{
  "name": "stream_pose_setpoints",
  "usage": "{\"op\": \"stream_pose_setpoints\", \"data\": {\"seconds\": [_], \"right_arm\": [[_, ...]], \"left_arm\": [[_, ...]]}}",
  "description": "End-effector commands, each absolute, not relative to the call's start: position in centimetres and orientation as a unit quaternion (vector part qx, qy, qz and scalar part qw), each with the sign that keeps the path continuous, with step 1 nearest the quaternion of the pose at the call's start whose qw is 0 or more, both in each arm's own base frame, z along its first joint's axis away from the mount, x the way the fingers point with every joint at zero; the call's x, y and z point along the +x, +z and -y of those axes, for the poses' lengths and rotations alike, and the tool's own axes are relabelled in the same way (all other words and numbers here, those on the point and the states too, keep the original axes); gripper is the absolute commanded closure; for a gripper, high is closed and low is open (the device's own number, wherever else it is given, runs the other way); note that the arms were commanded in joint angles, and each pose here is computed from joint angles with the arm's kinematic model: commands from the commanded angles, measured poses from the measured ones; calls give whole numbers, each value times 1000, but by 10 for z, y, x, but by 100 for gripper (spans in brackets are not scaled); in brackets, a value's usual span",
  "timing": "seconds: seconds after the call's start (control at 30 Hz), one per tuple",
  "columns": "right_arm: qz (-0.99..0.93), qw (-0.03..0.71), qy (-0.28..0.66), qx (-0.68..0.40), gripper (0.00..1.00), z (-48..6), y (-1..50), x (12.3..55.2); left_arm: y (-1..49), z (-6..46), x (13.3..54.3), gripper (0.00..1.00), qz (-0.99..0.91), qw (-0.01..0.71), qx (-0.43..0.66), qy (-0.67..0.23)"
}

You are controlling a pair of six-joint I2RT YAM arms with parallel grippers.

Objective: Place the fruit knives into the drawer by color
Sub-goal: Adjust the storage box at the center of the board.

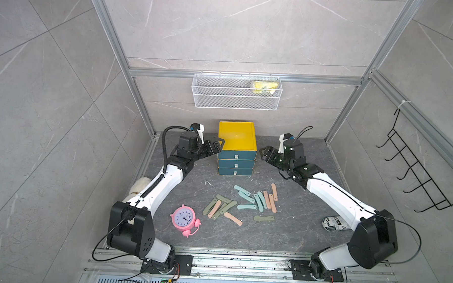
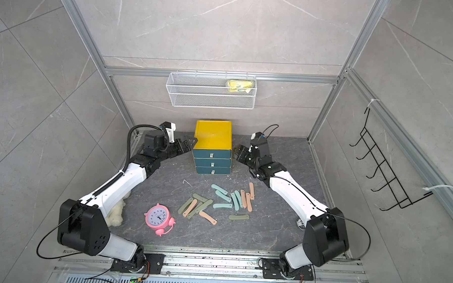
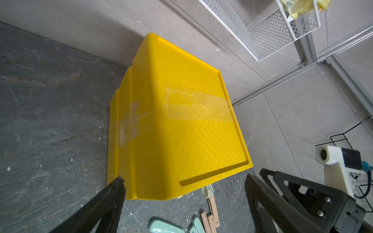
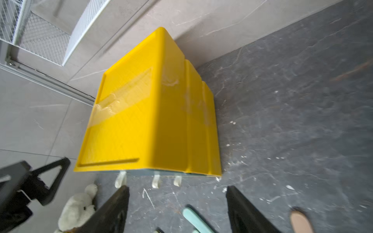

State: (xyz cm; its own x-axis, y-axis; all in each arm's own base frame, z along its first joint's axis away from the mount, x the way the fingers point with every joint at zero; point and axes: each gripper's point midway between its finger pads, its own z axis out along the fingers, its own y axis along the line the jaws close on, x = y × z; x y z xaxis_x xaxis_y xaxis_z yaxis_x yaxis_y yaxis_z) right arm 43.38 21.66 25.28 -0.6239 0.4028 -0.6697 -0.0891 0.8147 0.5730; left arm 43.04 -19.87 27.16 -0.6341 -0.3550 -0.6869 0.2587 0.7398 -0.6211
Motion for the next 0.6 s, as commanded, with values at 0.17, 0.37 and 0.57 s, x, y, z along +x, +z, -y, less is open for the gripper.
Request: {"op": "stream_pose_setpoints", "data": {"seconds": [0.17, 0.37, 0.57], "right_arm": [[-862, 404, 265, 150, 20, -234, 249, 462], [-868, 375, 269, 183, 21, -240, 235, 469], [-871, 359, 303, 145, 23, -267, 233, 482]], "left_arm": [[271, 198, 450, 12, -844, 438, -7, -310], [258, 204, 460, 18, -859, 416, 6, -299], [249, 205, 458, 24, -866, 402, 7, -296]]}}
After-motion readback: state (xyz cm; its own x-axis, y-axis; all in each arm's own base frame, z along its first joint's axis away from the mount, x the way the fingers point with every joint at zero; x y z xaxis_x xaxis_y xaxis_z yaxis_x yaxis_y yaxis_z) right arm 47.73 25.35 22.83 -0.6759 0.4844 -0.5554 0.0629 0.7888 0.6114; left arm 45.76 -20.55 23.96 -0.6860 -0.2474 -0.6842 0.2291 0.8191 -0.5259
